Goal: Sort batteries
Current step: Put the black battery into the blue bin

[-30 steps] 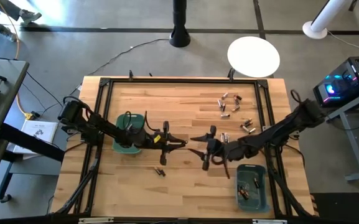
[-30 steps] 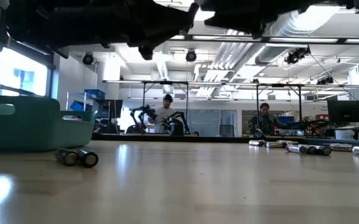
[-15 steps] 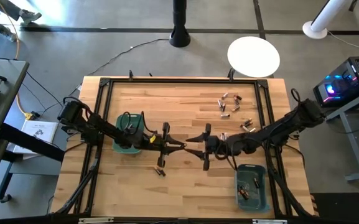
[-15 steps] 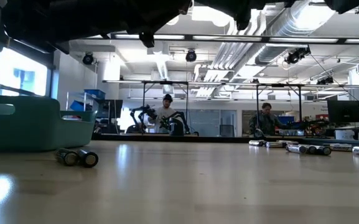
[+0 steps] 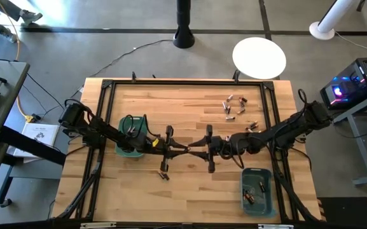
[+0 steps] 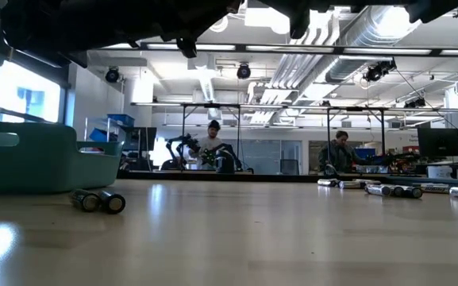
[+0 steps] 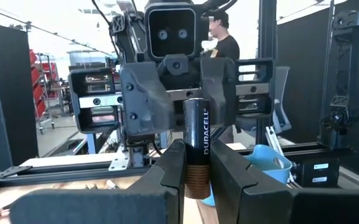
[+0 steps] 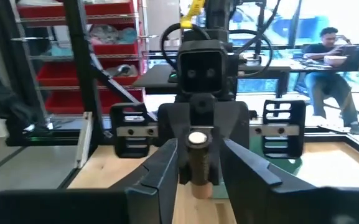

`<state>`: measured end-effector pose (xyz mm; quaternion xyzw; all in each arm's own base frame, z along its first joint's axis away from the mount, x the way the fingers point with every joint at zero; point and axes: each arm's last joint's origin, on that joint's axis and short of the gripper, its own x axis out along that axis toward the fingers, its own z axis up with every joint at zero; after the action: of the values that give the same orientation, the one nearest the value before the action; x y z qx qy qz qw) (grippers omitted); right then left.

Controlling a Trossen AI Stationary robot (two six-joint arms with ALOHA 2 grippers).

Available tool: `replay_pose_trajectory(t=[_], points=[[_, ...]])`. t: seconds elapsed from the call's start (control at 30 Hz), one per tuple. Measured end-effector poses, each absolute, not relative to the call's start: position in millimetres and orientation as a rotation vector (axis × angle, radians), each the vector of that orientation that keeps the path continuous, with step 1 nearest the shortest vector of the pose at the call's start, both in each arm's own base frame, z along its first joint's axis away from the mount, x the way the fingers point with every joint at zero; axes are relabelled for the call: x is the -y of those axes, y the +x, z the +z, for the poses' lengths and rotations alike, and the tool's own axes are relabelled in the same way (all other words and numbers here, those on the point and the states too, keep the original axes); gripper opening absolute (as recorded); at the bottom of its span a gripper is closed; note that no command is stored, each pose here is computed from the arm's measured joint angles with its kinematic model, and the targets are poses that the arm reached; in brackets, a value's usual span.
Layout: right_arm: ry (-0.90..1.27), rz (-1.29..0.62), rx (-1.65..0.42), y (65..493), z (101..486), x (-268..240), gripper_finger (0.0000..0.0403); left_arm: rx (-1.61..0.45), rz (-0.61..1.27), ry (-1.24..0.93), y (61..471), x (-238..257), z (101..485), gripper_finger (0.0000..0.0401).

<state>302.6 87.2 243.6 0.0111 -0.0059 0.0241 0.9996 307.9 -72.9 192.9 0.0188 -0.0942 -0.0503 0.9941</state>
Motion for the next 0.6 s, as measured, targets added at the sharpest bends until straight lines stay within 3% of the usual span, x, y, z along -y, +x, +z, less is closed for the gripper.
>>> replay_pose_trajectory(t=[0.6], points=[[-0.080,0.097,0.041,304.5,246.0,-82.0,0.0072,0.214,-0.092,0.039,313.4,73.3,200.7,0.0038]])
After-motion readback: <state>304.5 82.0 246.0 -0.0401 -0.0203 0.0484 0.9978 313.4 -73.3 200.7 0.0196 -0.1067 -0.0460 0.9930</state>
